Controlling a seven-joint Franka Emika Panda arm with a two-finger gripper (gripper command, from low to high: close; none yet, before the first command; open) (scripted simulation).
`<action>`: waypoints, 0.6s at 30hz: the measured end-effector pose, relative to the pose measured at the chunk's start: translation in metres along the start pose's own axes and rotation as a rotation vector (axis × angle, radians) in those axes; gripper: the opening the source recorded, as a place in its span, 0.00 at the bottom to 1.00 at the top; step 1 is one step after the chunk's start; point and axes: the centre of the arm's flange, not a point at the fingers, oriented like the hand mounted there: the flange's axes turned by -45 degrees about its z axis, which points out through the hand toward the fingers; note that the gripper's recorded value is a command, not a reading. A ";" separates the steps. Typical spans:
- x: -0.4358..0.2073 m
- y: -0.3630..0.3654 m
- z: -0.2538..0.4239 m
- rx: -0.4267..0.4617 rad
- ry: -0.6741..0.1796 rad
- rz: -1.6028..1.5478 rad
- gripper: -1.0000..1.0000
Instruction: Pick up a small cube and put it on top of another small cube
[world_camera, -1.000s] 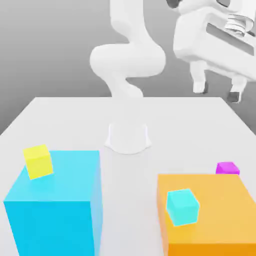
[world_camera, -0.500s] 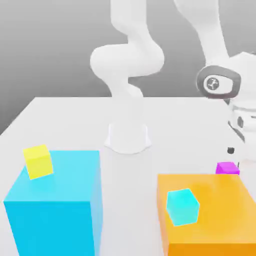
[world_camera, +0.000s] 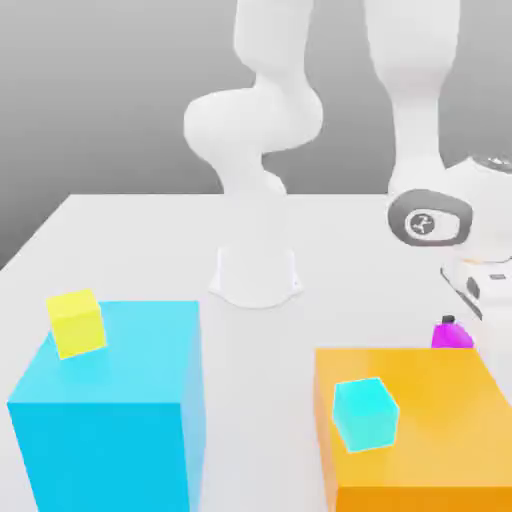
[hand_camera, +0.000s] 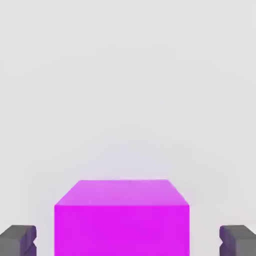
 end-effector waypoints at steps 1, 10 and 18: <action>0.000 0.000 0.000 0.000 0.000 0.000 0.00; 0.004 0.002 -0.022 -0.002 0.012 0.004 0.00; 0.002 0.001 -0.058 -0.002 0.005 0.001 0.00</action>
